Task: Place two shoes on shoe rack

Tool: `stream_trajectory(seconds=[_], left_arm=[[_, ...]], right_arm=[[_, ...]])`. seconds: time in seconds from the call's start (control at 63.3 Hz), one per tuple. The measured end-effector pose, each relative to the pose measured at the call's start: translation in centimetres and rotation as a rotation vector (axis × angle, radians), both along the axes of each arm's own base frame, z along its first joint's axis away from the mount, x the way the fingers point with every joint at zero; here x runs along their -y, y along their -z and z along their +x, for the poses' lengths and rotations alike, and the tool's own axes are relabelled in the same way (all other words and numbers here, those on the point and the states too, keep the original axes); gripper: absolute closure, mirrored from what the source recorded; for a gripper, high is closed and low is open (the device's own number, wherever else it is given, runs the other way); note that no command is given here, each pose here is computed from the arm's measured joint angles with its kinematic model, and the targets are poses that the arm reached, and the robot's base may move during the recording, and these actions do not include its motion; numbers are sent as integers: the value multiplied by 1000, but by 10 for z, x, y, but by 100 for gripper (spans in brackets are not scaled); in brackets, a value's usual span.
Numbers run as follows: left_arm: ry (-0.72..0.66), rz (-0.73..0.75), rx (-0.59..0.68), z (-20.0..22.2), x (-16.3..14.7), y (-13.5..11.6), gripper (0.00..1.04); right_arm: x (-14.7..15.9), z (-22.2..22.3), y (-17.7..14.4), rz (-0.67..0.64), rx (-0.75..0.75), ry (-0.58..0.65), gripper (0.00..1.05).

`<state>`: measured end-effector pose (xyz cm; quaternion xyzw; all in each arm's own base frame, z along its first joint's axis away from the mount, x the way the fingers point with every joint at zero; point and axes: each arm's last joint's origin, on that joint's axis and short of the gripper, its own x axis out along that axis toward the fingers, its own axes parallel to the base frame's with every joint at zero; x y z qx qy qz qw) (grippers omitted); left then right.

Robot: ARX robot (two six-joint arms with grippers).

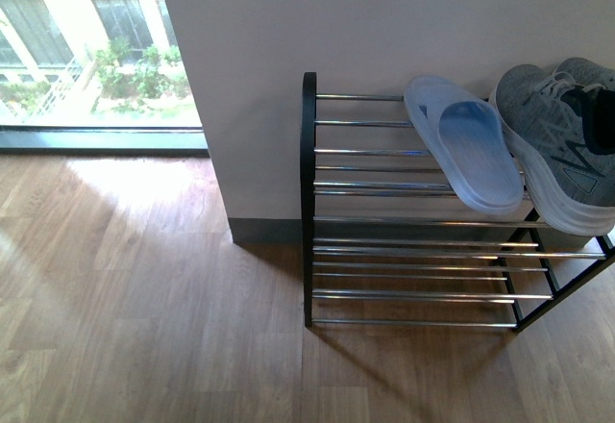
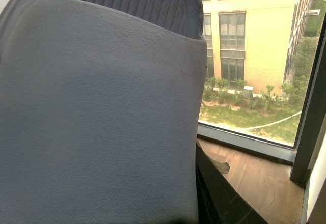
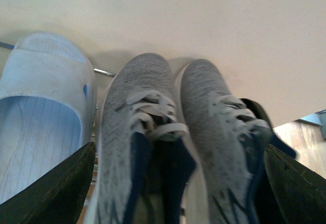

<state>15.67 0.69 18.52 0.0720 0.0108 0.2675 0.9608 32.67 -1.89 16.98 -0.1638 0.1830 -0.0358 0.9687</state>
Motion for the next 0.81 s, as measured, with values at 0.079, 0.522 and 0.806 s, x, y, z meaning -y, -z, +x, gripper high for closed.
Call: stream_trajectory(seconds=[0.079,0.522,0.806], left_arm=[[0,0,0,0,0,0,103],[0,0,0,0,0,0,103],[0,0,0,0,0,0,103]], right_arm=[[11,-24,-21,118,201,-42,19],[-6,-104,-10,314,360,-72,85],[-18,-140,-1,320,355,-70,103]])
